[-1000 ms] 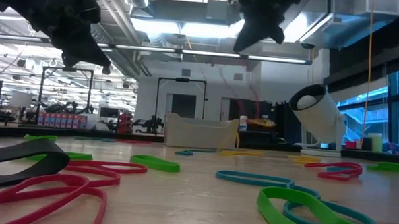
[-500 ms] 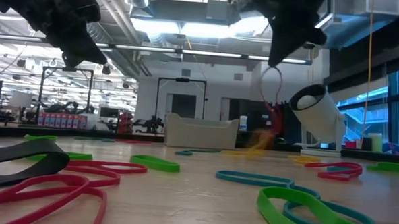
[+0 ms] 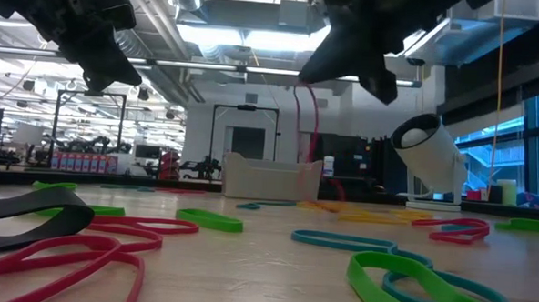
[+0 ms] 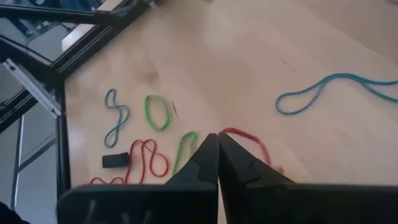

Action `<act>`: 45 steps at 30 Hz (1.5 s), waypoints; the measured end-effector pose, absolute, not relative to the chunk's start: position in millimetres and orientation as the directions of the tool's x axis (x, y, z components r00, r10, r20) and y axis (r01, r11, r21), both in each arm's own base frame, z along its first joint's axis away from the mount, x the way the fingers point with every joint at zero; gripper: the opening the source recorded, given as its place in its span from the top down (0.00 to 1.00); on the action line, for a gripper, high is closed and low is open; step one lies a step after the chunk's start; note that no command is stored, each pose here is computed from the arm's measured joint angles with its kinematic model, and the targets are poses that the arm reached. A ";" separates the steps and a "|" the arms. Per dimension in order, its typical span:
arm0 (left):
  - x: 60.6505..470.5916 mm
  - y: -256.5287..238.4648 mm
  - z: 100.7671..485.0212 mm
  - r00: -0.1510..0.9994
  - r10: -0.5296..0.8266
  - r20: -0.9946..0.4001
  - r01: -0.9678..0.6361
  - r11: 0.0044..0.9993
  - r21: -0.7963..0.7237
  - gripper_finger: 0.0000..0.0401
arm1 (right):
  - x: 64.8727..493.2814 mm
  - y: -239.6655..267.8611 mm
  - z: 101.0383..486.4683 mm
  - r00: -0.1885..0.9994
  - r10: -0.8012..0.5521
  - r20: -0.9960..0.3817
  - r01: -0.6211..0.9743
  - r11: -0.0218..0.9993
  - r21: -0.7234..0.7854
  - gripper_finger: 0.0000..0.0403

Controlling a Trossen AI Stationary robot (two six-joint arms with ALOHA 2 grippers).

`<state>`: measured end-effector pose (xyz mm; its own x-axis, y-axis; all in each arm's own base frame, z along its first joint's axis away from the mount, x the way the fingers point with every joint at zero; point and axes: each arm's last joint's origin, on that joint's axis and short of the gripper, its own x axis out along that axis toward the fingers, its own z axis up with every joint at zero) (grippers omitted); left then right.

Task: Pick and place rubber bands into bin
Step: Put the red rubber band into the gray bin

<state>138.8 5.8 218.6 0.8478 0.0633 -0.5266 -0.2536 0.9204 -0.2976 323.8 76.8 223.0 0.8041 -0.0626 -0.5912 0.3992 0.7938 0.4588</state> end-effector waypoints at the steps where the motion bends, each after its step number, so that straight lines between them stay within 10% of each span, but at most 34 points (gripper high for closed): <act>1: 138.8 5.8 218.7 0.848 0.063 -0.526 -0.253 0.920 -0.298 0.99 | 323.3 77.3 222.2 0.803 -0.062 -0.592 0.399 0.795 0.457 1.00; 18: 138.8 6.4 218.8 0.847 0.083 -0.525 -0.268 0.920 -0.287 0.99 | 310.2 40.9 204.6 0.603 -0.284 -0.745 0.654 0.711 0.258 0.88; 34: 138.8 6.6 218.8 0.847 0.092 -0.524 -0.286 0.909 -0.303 0.99 | 306.1 54.7 201.6 0.585 -0.119 -0.802 0.552 0.784 0.285 0.60; 45: 140.3 2.9 218.1 0.847 0.041 -0.530 -0.250 0.911 -0.329 1.00 | 293.7 72.5 196.5 0.510 -0.108 -0.854 0.541 0.812 0.220 0.62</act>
